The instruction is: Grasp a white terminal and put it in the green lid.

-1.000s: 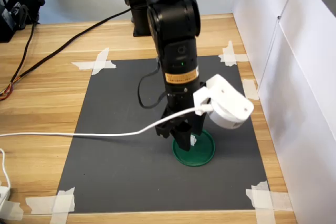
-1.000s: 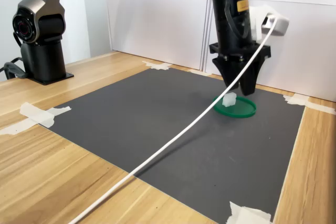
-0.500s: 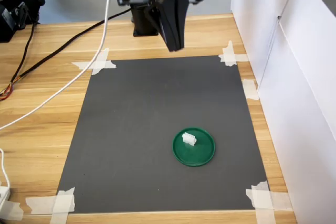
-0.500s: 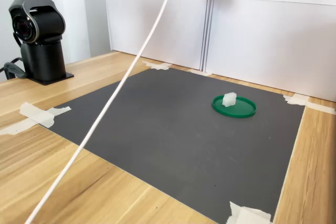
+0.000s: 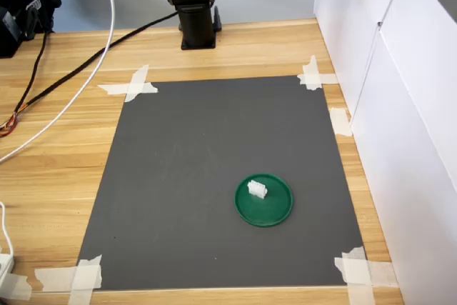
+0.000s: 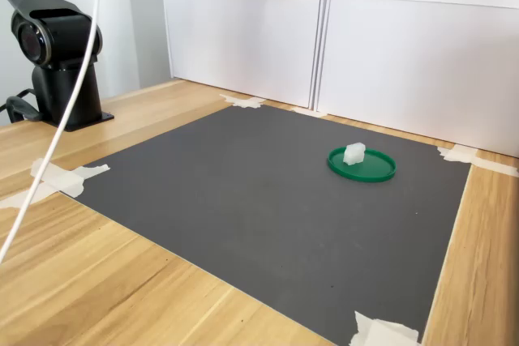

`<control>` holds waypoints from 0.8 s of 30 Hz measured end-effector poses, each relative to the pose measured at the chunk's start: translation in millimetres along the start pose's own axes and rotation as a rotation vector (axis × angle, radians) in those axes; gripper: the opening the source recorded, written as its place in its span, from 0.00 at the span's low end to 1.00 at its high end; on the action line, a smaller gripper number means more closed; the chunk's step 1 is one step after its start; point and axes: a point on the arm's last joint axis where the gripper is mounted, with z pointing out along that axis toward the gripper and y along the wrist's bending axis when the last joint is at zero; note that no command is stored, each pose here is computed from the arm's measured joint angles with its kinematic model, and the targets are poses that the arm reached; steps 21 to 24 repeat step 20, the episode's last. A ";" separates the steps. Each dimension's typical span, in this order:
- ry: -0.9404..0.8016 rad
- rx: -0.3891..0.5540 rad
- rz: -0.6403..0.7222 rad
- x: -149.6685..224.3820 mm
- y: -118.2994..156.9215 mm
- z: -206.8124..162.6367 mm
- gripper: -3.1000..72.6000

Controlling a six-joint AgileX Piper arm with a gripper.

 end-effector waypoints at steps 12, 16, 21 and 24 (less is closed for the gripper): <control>-0.008 0.114 0.021 103.4 -7.3 -36.3 0.01; 0.029 0.114 0.023 130.3 -6.8 -36.0 0.01; 0.096 0.113 0.027 146.6 -6.4 -36.4 0.01; 0.096 0.113 0.027 146.6 -6.4 -36.4 0.01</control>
